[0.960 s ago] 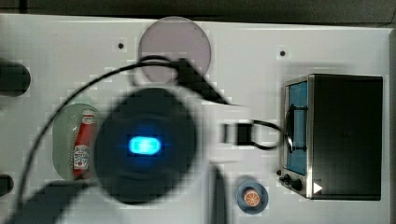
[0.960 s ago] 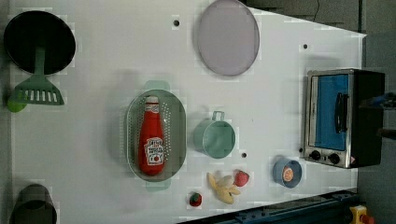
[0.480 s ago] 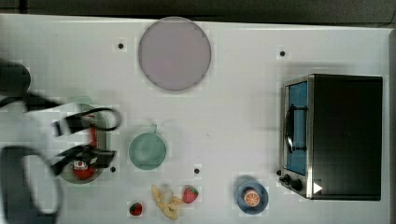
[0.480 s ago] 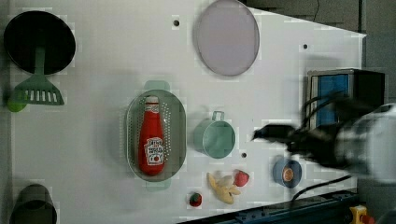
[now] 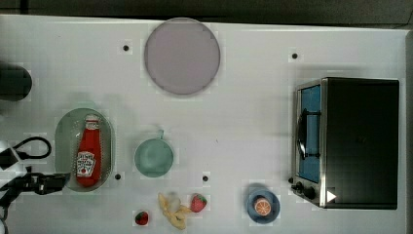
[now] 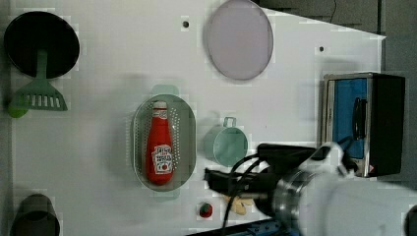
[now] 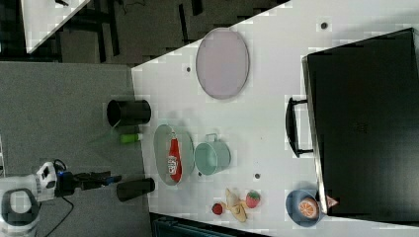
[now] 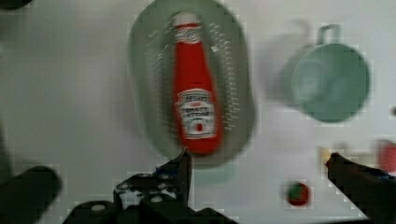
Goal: Pick ketchup from strainer and place it on the table
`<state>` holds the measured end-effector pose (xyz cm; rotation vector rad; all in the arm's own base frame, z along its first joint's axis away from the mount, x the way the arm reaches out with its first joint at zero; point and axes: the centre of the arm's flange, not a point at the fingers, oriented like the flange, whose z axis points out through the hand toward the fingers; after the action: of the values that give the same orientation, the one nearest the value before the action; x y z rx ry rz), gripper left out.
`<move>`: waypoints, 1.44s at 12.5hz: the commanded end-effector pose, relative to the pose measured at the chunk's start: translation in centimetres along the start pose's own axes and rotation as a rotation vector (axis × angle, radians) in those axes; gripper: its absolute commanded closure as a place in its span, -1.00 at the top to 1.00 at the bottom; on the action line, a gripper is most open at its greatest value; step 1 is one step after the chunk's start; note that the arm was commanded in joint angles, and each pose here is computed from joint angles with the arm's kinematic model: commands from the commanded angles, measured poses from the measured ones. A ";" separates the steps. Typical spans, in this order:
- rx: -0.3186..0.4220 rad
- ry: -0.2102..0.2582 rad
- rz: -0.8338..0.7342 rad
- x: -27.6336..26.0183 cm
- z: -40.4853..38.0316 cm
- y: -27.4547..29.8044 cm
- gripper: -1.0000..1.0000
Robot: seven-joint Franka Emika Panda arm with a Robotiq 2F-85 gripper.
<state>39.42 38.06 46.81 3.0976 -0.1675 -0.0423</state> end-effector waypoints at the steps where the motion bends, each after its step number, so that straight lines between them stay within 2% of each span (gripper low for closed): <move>1: 0.020 -0.044 0.050 0.3 7.7 1.0 1.00; 6: 0.089 0.021 -0.047 -0.3 16.5 1.4 1.00; 12: 0.147 -0.023 -0.128 0.4 23.2 1.1 1.00; 18: 0.166 -0.060 -0.084 1.1 28.4 0.3 1.00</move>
<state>39.08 35.85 17.59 3.2720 0.0944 -0.1503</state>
